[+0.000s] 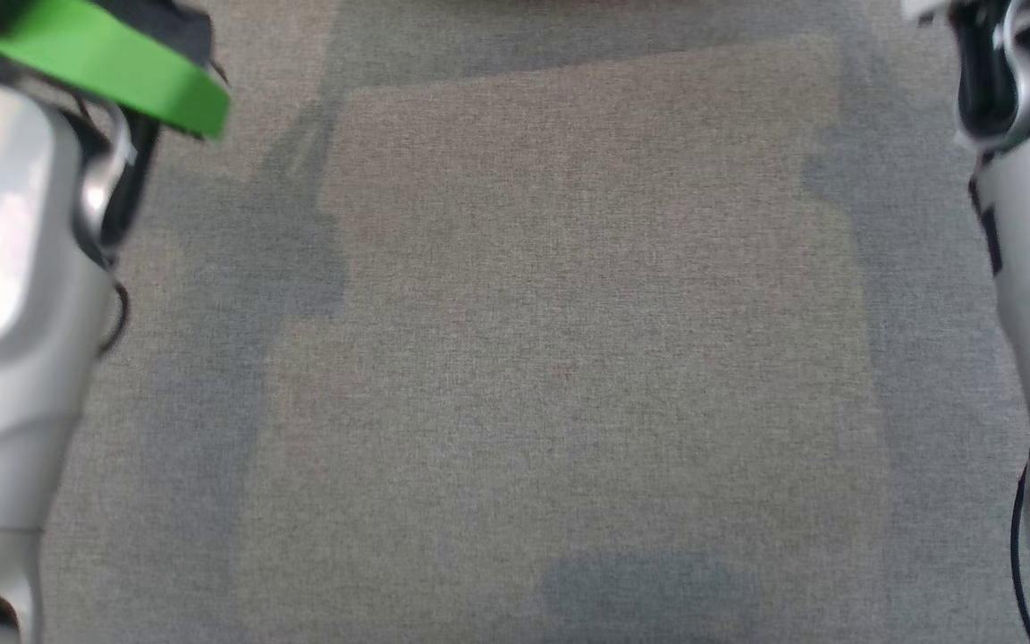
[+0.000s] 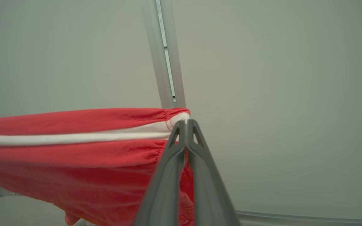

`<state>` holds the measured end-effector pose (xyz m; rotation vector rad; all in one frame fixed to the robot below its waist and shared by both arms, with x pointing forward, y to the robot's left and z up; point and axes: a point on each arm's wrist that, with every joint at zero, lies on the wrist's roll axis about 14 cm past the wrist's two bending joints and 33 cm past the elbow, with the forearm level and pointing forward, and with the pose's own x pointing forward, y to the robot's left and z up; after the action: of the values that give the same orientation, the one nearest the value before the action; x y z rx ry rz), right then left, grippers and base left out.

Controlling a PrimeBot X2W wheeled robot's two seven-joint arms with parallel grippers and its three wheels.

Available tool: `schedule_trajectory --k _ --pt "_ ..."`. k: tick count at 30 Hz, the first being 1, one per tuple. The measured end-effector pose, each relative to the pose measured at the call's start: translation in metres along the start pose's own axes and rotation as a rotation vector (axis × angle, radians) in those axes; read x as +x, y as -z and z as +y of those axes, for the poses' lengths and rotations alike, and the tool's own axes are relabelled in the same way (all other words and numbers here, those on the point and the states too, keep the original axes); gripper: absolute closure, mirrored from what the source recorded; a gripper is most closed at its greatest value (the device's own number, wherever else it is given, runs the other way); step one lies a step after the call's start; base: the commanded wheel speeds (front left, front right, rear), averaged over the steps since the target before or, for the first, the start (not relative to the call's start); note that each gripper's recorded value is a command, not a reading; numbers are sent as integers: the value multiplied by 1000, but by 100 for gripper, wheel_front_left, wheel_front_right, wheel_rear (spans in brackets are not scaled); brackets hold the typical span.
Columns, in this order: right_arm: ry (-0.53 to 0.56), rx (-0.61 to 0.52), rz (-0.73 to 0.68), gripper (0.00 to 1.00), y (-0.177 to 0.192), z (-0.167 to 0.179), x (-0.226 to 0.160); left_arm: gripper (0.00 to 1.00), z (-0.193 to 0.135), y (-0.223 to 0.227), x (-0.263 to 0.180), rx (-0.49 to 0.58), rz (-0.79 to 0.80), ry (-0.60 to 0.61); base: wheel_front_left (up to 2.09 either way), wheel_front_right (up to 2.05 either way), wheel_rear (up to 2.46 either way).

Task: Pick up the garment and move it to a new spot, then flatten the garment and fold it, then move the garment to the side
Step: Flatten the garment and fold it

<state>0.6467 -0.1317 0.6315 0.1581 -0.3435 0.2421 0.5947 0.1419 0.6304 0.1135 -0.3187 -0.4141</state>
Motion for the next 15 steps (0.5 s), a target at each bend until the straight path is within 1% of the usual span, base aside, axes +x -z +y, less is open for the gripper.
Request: schedule_trajectory --k 2,5,6,7,8,9,10,12,15 --pt "15 26 104 100 44 -3 -25 100 -12 40 -23 -77 90 -15 0 0 0" --pt "28 58 259 100 99 -3 -78 100 -34 87 -67 -199 211 -59 0 0 0" --pt "25 79 359 100 127 3 -118 100 -53 118 -106 -279 309 -93 0 0 0" --pt "25 79 359 100 127 3 -118 100 -53 118 -106 -279 309 -93 0 0 0" --pt "38 103 394 100 135 4 -136 100 -60 129 -126 -317 352 -119 0 0 0" --pt "39 126 456 100 146 10 -169 100 -74 145 -163 -389 418 -172 0 0 0" --pt "54 147 479 100 149 11 -184 100 -84 150 -179 -409 452 -179 0 0 0" --pt "77 172 525 100 152 11 -214 100 -99 154 -205 -458 489 -210 0 0 0" --pt "106 193 571 100 149 11 -254 100 -118 149 -233 -496 511 -233 0 0 0"
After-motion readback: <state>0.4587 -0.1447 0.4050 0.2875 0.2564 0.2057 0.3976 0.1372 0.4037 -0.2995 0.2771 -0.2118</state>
